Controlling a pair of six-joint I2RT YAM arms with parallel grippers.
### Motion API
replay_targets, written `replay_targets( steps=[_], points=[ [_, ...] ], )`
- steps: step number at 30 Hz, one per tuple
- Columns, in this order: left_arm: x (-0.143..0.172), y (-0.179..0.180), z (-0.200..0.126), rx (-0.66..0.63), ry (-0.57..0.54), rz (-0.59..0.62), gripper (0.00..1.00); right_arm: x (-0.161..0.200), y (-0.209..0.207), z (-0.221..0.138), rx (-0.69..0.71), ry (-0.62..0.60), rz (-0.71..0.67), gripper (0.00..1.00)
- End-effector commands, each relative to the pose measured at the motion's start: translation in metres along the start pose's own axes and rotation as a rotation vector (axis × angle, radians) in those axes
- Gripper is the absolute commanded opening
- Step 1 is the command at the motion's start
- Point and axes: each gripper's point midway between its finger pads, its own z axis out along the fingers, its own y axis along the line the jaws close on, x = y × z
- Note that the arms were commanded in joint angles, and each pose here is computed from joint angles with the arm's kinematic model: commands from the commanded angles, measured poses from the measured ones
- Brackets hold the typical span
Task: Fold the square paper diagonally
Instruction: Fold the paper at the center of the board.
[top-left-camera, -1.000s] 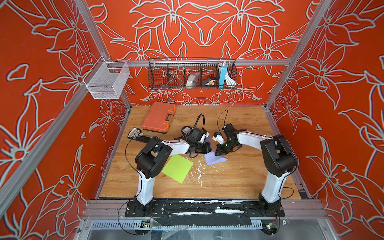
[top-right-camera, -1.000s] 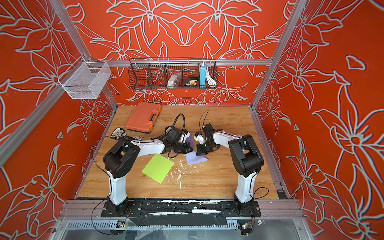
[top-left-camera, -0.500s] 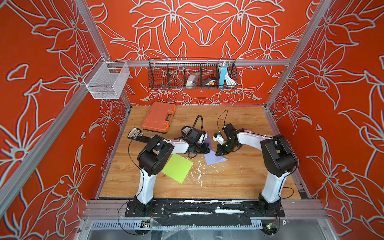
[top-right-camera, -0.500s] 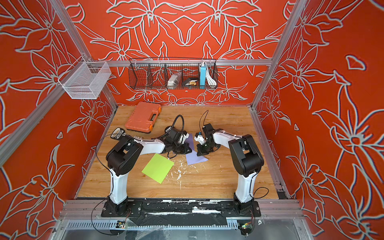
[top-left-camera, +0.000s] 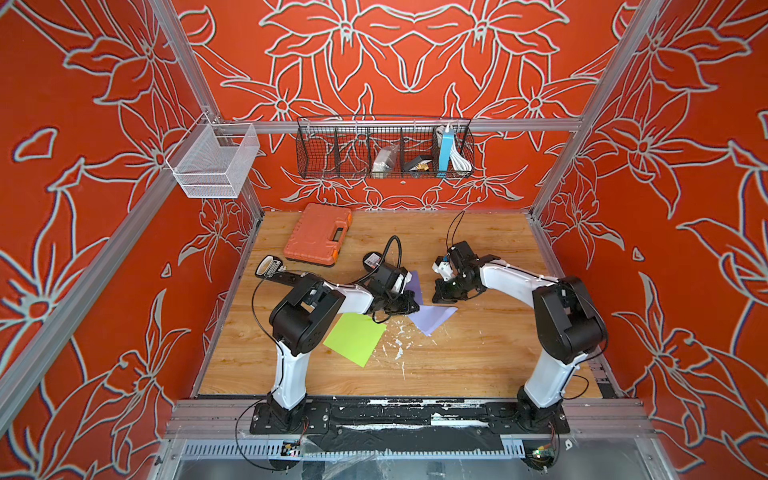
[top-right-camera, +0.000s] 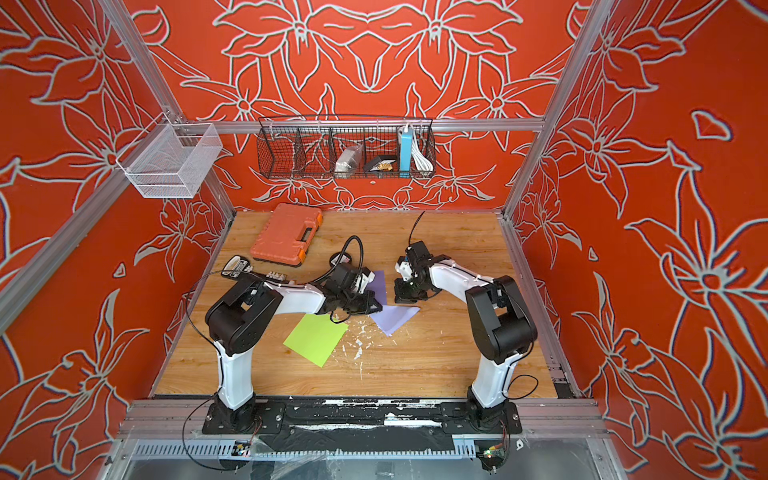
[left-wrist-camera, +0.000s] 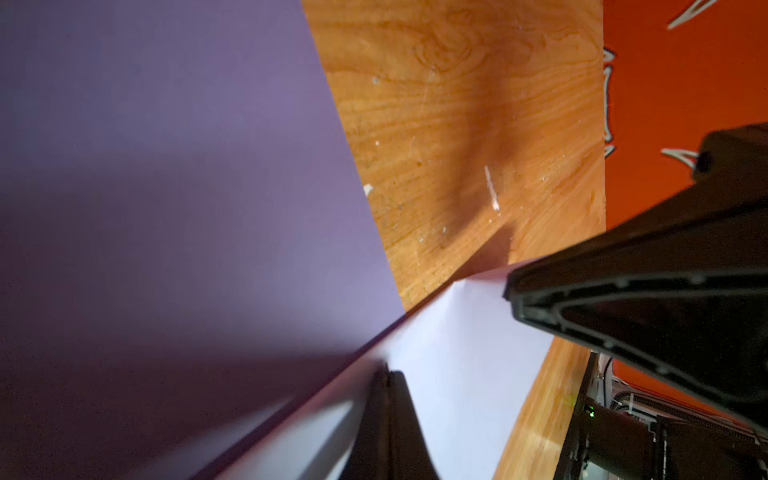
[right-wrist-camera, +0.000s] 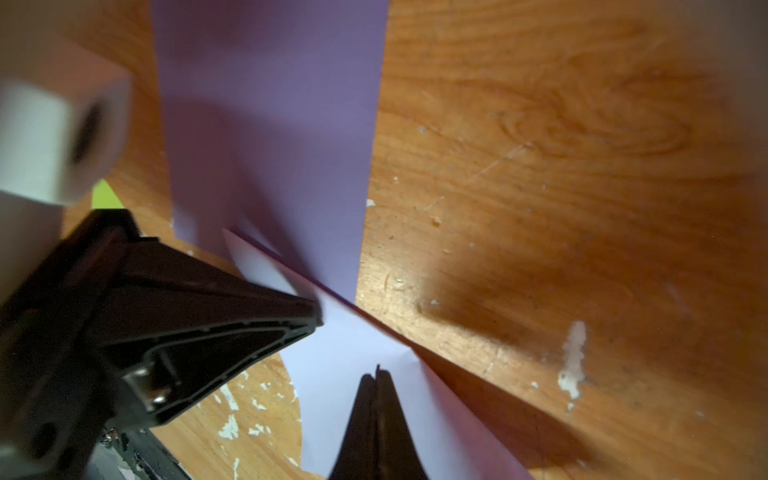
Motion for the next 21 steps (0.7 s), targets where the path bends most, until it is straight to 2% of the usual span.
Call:
replay_targets(
  steps=[1,9,21],
  points=[
    [0.013,0.006,0.004,-0.022,0.031,-0.031,0.00,0.000,0.017,0.005,-0.031,-0.029,0.097,0.00],
    [0.013,0.008,0.004,-0.036,0.031,-0.026,0.00,0.001,0.017,0.034,0.009,-0.017,0.178,0.00],
    [0.012,0.010,0.002,-0.052,0.026,-0.022,0.00,0.013,-0.011,0.049,0.123,0.022,0.205,0.00]
  ],
)
